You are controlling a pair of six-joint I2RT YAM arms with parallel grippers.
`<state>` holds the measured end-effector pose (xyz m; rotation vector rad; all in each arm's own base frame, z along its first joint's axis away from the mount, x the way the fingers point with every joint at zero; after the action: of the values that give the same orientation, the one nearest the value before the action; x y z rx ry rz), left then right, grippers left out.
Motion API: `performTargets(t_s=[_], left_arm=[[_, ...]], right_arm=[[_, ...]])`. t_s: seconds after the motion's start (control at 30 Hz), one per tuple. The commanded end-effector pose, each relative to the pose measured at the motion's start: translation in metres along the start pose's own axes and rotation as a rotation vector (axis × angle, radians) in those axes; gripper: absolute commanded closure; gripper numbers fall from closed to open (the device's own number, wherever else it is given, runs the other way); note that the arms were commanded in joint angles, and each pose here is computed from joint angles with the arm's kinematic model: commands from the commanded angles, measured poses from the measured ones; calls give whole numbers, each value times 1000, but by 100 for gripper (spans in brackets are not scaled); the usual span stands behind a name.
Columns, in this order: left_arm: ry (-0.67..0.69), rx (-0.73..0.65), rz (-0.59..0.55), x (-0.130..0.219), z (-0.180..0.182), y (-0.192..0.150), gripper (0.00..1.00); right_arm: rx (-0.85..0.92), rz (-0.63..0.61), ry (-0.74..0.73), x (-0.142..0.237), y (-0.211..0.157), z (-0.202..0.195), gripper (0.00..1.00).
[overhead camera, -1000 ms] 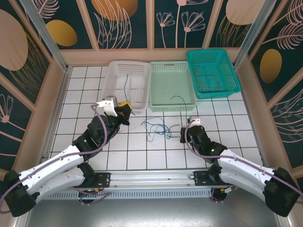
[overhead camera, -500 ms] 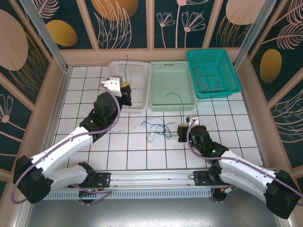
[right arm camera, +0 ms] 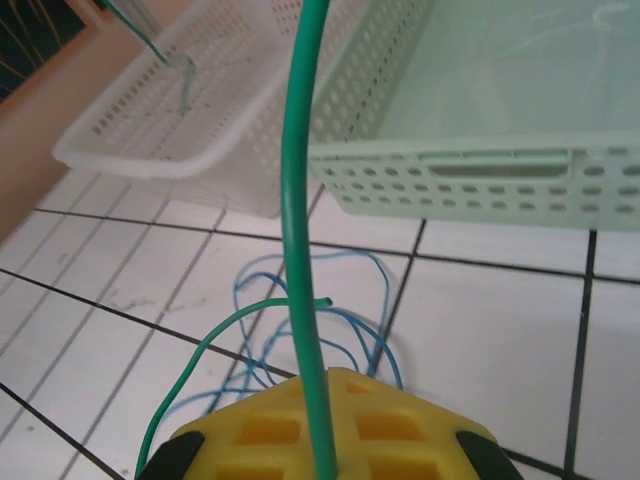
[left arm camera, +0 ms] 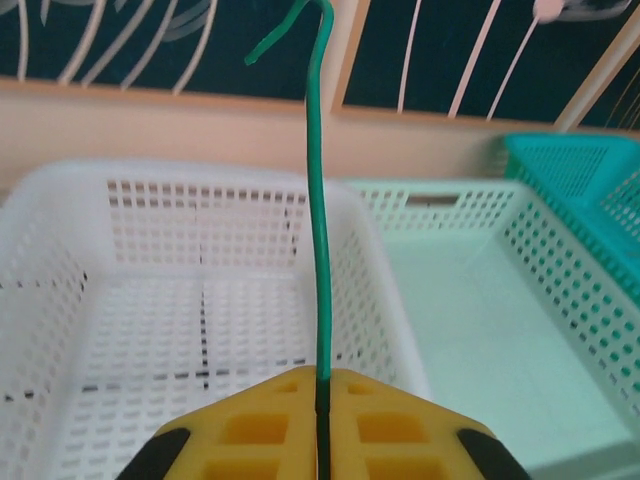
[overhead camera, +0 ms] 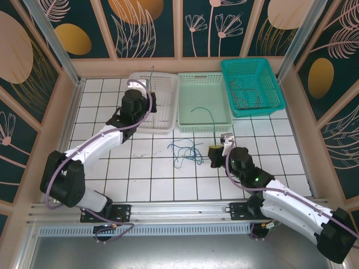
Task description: Untangle the cables
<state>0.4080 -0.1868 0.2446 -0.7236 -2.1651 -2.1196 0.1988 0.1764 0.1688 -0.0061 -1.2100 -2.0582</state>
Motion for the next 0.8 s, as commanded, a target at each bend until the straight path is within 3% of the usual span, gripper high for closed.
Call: performTargets(t_s=[0.0, 0.2, 0.4, 0.53, 0.77], left_arm=[[-6, 22, 54, -8, 0, -7, 84], [1, 26, 114, -18, 2, -24, 56], [0, 41, 90, -10, 2, -18, 15], [-111, 37, 18, 9, -12, -2, 8], [-639, -56, -53, 52, -78, -11, 16]], right_arm=[[31, -63, 65, 10, 29, 23, 100], [70, -108, 129, 15, 54, 46, 100], [93, -114, 158, 0, 69, 55, 100], [108, -119, 188, -11, 78, 60, 100], [156, -73, 236, -28, 86, 69, 100]])
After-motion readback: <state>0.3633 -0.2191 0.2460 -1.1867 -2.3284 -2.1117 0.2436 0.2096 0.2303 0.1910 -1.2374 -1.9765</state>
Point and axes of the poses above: each hand's point on the last joint's axis, 136 mm out from that joint toward the fingers, its own x axis back along the fingers, its own z axis along the line the jaws close on, y = z × x, the point moved 3 cm from there along x, back along the fingers, and after that the axes turned 11 degrees about -x, right-handed, at the moved point
